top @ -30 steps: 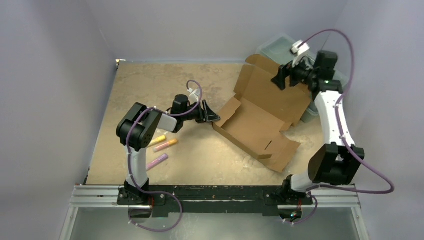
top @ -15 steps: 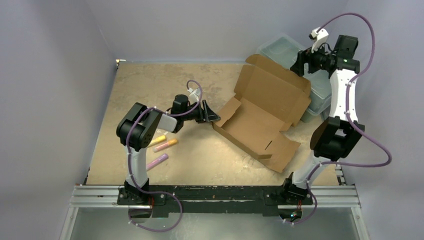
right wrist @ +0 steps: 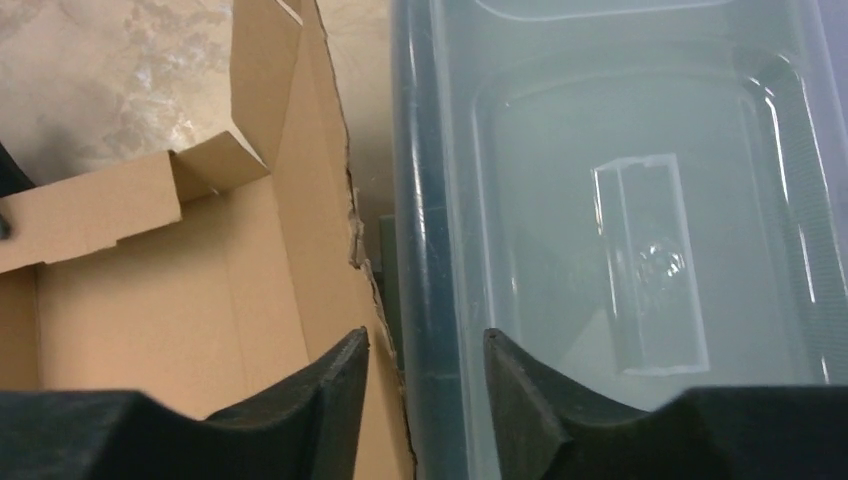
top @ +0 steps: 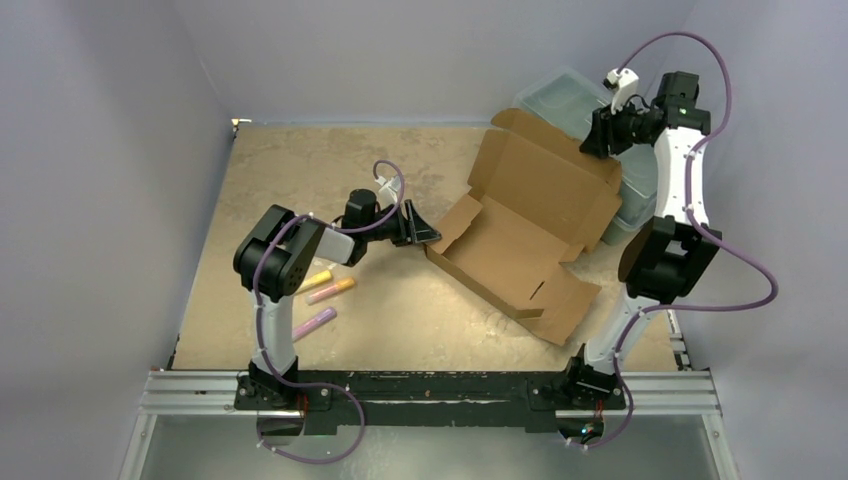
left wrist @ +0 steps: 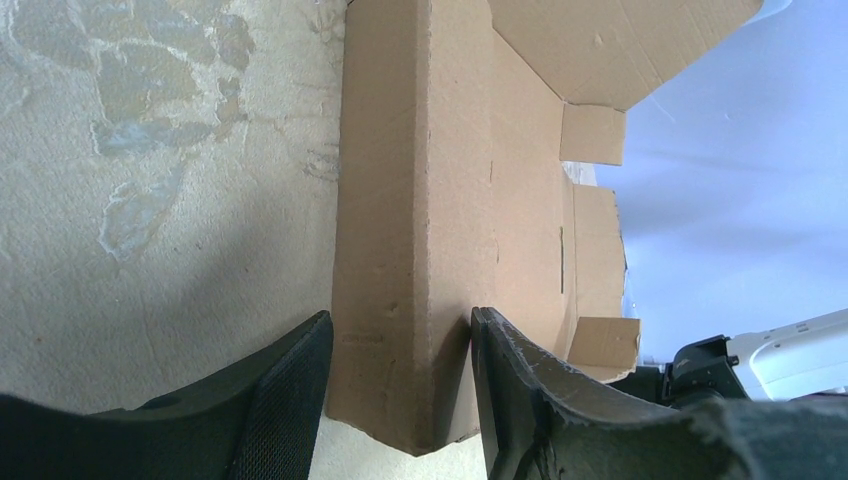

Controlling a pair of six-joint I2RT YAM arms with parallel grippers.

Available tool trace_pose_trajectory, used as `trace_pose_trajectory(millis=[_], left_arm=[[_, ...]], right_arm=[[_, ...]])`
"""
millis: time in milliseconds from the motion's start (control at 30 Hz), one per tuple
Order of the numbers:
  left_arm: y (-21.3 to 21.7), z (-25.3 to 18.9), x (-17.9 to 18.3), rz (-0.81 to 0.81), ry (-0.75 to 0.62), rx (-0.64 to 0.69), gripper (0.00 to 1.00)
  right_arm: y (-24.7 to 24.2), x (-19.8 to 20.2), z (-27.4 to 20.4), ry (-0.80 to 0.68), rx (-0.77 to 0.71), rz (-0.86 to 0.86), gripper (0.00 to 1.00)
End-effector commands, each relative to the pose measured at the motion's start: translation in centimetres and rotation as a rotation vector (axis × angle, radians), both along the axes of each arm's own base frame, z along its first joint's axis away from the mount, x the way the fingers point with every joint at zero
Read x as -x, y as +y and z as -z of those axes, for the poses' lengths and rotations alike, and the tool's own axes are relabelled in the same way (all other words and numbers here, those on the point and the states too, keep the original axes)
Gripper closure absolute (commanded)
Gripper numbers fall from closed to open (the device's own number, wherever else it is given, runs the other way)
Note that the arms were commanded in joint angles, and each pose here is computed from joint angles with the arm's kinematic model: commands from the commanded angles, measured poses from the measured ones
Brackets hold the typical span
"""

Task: Fold the paper box
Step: Fold the paper box at the center of the board.

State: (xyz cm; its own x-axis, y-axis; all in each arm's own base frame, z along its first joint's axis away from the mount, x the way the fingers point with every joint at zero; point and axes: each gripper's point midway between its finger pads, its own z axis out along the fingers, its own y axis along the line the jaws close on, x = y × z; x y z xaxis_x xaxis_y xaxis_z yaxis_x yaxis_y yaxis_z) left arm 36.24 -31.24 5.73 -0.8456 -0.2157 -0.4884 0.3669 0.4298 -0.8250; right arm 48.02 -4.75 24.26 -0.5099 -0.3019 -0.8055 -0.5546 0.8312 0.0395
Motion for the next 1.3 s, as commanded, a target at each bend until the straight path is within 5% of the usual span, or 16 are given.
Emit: trace_pose_trajectory(millis=[0, 200, 367, 733, 1267], left_arm=[[-0.3, -0.9, -0.2, 0.011, -0.032, 0.031, 0.48], [-0.2, -0.7, 0.1, 0.008, -0.023, 0.026, 0.47], [0.0, -0.6, 0.3, 0.005, -0.019, 0.022, 0.47], [0.1, -1.0, 0.7, 0.001, -0.020, 0.041, 0.44], [0.7, -1.9, 1.3, -0.006, -0.025, 0.115, 0.37]], right_arm=[[1.3, 0.9, -1.6, -0.025, 0.021, -0.071, 0.59], [2.4, 1.9, -2.4, -0.059, 0.031, -0.133, 0.91], [3.7, 2.8, -4.5, -0.139, 0.056, -0.165, 1.00], [7.4, 5.9, -8.1, -0.287, 0.100, -0.207, 1.00], [5.9, 5.7, -8.0, -0.323, 0.147, -0.062, 1.00]])
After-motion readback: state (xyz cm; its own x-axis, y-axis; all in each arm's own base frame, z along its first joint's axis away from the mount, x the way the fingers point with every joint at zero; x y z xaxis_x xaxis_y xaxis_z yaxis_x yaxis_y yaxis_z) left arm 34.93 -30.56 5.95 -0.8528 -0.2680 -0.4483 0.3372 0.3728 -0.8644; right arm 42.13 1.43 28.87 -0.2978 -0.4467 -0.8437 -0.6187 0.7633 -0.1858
